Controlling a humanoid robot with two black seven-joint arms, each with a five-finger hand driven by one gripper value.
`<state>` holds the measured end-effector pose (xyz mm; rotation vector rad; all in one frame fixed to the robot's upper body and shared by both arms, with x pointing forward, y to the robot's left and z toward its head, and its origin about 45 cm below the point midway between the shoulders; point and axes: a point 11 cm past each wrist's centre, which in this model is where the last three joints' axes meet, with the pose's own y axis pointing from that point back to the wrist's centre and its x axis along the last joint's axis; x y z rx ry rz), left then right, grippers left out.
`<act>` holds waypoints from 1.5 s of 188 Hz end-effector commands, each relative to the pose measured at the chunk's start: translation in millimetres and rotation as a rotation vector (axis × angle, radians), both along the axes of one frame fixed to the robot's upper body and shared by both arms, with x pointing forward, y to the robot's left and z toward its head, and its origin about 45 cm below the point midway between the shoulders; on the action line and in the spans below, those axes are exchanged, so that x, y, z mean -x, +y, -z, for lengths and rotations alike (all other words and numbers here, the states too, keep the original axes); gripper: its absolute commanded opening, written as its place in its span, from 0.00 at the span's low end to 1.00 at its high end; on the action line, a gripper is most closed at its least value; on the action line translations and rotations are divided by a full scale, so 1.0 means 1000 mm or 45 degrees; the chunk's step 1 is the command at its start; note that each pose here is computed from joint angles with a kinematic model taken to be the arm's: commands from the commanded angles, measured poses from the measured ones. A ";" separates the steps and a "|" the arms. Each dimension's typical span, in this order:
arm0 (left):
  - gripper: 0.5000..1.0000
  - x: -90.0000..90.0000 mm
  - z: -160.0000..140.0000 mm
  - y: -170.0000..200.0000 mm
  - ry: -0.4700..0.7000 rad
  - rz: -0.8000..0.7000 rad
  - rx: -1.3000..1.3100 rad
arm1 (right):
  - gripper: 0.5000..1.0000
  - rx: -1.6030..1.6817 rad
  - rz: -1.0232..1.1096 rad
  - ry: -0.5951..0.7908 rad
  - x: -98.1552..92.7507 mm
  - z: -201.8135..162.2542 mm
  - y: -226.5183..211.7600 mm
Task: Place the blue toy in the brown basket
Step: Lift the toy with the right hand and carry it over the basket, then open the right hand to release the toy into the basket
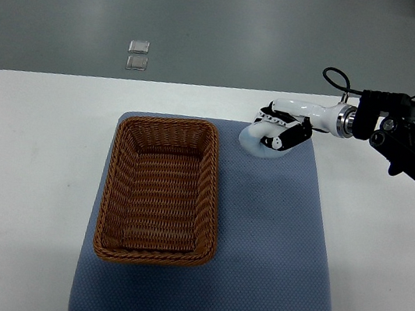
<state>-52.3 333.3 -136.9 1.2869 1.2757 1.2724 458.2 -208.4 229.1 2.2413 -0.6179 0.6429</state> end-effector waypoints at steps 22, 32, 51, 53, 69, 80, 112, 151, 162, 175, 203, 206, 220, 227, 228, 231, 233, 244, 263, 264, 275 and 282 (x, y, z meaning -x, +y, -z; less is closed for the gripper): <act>1.00 0.000 0.000 0.000 0.000 0.000 0.000 | 0.00 -0.157 -0.183 -0.003 0.010 -0.032 0.027; 1.00 0.000 0.000 0.000 0.000 0.000 0.000 | 0.00 -0.177 -0.220 -0.014 0.013 -0.035 0.038; 1.00 0.000 0.000 0.000 0.000 0.000 0.000 | 0.00 -0.209 -0.308 -0.007 0.022 -0.033 0.073; 1.00 0.000 0.000 0.000 0.000 0.000 0.000 | 0.00 -0.211 -0.319 -0.004 0.023 -0.032 0.077; 1.00 0.000 0.000 0.000 0.000 0.000 0.000 | 0.00 -0.222 -0.391 0.016 0.033 -0.026 0.105; 1.00 0.000 0.000 0.000 0.000 0.000 0.000 | 0.00 -0.215 -0.431 0.014 0.038 -0.023 0.120; 1.00 0.000 0.000 0.000 0.000 0.000 0.000 | 0.00 -0.145 -0.551 -0.076 0.055 -0.011 0.166; 1.00 0.000 0.000 0.000 0.000 0.000 0.000 | 0.00 -0.063 -0.611 -0.161 0.070 0.013 0.186; 1.00 0.000 0.000 0.000 0.000 0.000 0.000 | 0.00 -0.067 -0.606 -0.181 0.070 0.013 0.187; 1.00 0.000 0.000 0.000 0.000 0.000 0.000 | 0.15 -0.067 -0.605 -0.182 0.070 0.014 0.187; 1.00 0.000 0.000 0.000 0.000 0.000 0.000 | 0.82 -0.063 -0.605 -0.164 0.071 0.017 0.185; 1.00 0.000 0.000 0.000 0.000 0.000 0.000 | 0.82 -0.063 -0.598 -0.164 0.070 0.016 0.183; 1.00 0.000 0.000 0.000 0.000 0.000 0.000 | 0.83 -0.066 -0.579 -0.164 0.066 0.015 0.178; 1.00 0.000 0.000 0.000 0.000 0.000 0.000 | 0.83 -0.078 -0.563 -0.166 0.064 0.012 0.175; 1.00 0.000 0.000 0.000 0.000 0.000 0.000 | 0.83 -0.078 -0.563 -0.166 0.064 0.012 0.175; 1.00 0.000 0.000 0.000 0.000 0.000 0.000 | 0.83 -0.082 -0.556 -0.166 0.063 0.011 0.173; 1.00 0.000 0.000 0.000 0.000 0.000 0.000 | 0.83 -0.080 -0.551 -0.168 0.062 0.011 0.172; 1.00 0.000 0.000 0.000 0.000 0.000 0.000 | 0.83 -0.071 -0.537 -0.166 0.059 0.011 0.165; 1.00 0.000 0.000 0.000 0.000 0.000 0.000 | 0.83 -0.078 -0.483 -0.146 0.050 0.008 0.147; 1.00 0.000 0.000 0.000 0.000 0.000 0.000 | 0.83 -0.078 -0.483 -0.146 0.050 0.008 0.147; 1.00 0.000 0.000 0.000 0.000 0.000 0.000 | 0.83 -0.167 -0.423 -0.107 0.043 -0.004 0.140; 1.00 0.000 0.000 0.000 0.000 0.000 0.000 | 0.83 -0.231 -0.393 -0.073 0.040 -0.011 0.137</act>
